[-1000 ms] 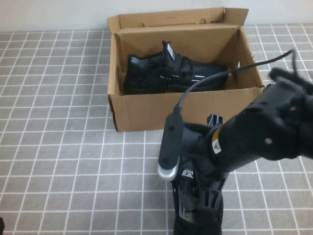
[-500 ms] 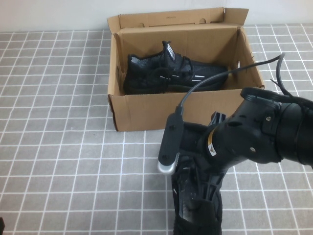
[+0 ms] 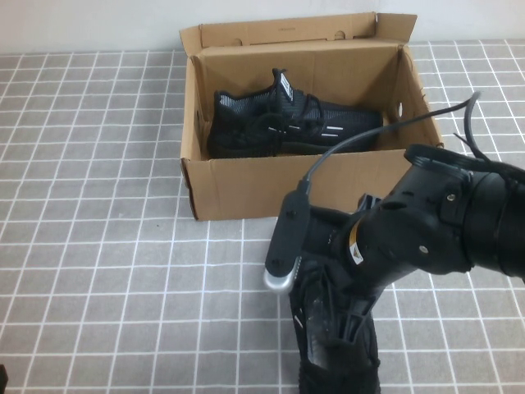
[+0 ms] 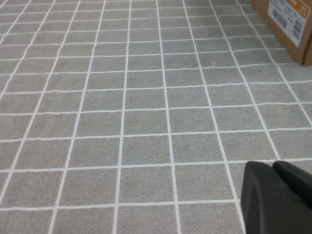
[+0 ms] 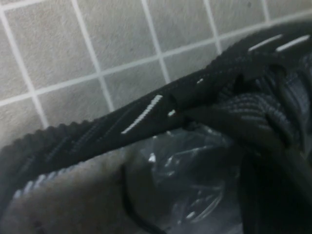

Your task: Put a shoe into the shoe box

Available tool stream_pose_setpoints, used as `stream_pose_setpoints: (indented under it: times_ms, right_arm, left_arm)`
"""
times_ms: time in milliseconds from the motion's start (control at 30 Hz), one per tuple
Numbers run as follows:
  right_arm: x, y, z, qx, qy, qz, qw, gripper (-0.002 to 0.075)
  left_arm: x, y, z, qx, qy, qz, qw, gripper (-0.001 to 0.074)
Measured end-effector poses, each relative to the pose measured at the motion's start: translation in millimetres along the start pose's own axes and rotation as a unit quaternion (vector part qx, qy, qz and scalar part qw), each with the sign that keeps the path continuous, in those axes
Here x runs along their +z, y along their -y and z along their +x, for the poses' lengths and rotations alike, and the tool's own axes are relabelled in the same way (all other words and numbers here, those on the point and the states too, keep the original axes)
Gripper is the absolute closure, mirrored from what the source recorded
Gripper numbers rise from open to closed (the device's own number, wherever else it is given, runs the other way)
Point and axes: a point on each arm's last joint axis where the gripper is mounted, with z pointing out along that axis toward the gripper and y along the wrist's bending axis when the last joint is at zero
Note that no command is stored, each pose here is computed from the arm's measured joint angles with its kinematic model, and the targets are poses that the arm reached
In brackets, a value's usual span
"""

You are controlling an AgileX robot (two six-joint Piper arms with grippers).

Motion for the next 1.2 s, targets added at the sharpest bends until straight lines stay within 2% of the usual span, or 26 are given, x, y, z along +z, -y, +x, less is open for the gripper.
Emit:
stream_pose_setpoints:
  times_ms: [200,533,700,1200]
  right_arm:
    - [-20.0,-2.2,1.6,0.033,0.013,-0.012,0.999,0.0732]
    - [-106.9,-4.4,14.7,0.061,0.109,0.005,0.992,0.0732]
    - [-135.6,-4.6,21.3,0.062,0.142,0.02,0.988,0.0732]
    - [-152.2,0.5,14.0,0.063,0.173,0.033,0.982,0.0732]
  left_arm:
    - [0.0,0.0,0.0,0.0,0.0,0.0,1.0,0.0736]
    - [0.0,0.0,0.0,0.0,0.0,0.0,1.0,0.0736]
    - [0.0,0.0,0.0,0.0,0.0,0.0,1.0,0.0736]
    - [0.0,0.0,0.0,0.0,0.0,0.0,1.0,0.0736]
